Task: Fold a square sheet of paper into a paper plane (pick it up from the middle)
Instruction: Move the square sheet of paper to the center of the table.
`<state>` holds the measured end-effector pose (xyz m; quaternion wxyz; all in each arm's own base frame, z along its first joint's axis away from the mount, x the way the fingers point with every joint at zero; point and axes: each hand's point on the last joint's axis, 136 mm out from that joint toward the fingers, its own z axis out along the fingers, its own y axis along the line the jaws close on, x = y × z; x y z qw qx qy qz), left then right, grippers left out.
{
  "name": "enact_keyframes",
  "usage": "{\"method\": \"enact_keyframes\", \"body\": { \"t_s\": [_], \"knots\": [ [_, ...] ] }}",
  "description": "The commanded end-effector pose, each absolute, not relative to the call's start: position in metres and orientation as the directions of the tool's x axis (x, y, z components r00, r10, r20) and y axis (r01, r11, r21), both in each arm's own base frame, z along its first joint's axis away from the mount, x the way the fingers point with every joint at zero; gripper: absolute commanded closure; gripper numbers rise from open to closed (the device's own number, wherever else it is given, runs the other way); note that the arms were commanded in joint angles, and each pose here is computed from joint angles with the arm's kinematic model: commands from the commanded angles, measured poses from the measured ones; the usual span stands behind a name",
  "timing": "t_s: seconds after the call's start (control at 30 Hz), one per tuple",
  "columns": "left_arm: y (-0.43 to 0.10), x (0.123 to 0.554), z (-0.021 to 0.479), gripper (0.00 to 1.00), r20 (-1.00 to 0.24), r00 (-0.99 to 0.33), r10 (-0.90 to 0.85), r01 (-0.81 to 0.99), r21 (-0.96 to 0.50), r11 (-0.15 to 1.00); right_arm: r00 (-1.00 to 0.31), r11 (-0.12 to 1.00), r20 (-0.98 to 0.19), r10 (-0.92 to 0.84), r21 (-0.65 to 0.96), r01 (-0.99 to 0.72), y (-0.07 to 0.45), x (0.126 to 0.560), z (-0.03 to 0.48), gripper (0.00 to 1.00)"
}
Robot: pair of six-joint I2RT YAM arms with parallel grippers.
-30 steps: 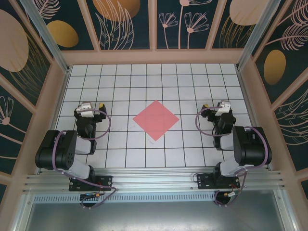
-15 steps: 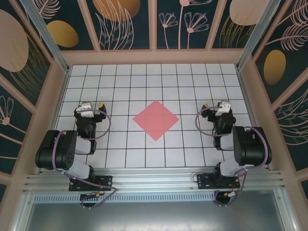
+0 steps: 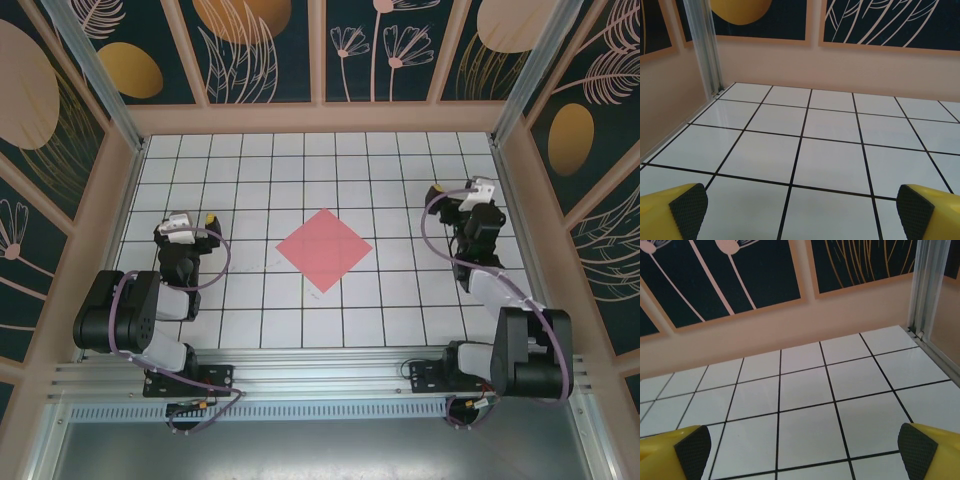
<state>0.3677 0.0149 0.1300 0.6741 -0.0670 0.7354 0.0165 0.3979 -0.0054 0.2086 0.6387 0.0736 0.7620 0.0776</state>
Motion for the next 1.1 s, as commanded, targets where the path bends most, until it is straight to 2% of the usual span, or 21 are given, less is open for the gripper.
{"method": "enact_keyframes", "body": {
  "t_s": [0.0,0.2,0.33,0.5,0.57,0.63,0.77,0.9,0.97,1.07],
  "knots": [
    [0.018,0.373,0.142,0.01,-0.997,-0.039,-0.066,-0.125,-0.061,0.990,-0.375,0.936,-0.861,0.343,0.349,0.055,0.003,0.391,0.190,0.01],
    [0.018,0.373,0.142,0.01,-0.997,-0.039,-0.067,-0.124,-0.062,0.990,-0.497,0.837,-0.775,0.391,0.524,-0.157,0.055,0.370,0.185,0.01],
    [0.025,0.372,0.142,0.01,-0.996,-0.035,-0.083,-0.164,-0.076,0.983,-0.619,0.801,-0.715,0.324,0.555,-0.223,0.097,0.359,0.161,0.01],
    [0.045,0.320,0.170,0.01,-0.978,0.169,-0.125,-0.254,-0.166,0.953,-0.711,0.840,-0.680,0.176,0.480,-0.251,0.147,0.349,0.125,0.04],
    [0.039,0.311,0.179,0.01,-0.974,0.199,-0.106,-0.215,-0.148,0.965,-0.738,0.842,-0.661,0.136,0.469,-0.265,0.163,0.345,0.115,0.05],
    [0.042,0.314,0.179,0.01,-0.978,0.174,-0.118,-0.233,-0.157,0.960,-0.756,0.837,-0.645,0.113,0.472,-0.278,0.178,0.344,0.108,0.05],
    [0.040,0.338,0.180,0.01,-0.981,0.030,-0.193,-0.250,-0.194,0.949,-0.790,0.826,-0.612,0.029,0.460,-0.326,0.215,0.337,0.096,0.08],
    [0.038,0.330,0.205,0.01,-0.947,0.086,-0.309,-0.221,-0.320,0.921,-0.808,0.812,-0.588,-0.040,0.452,-0.369,0.249,0.335,0.086,0.08],
    [0.027,0.329,0.210,0.01,-0.936,0.065,-0.346,-0.161,-0.352,0.922,-0.821,0.789,-0.564,-0.082,0.466,-0.399,0.270,0.332,0.080,0.11],
    [0.011,0.338,0.205,0.01,-0.914,-0.059,-0.402,-0.109,-0.395,0.912,-0.829,0.765,-0.541,-0.143,0.471,-0.439,0.300,0.327,0.073,0.12]
  ]
}}
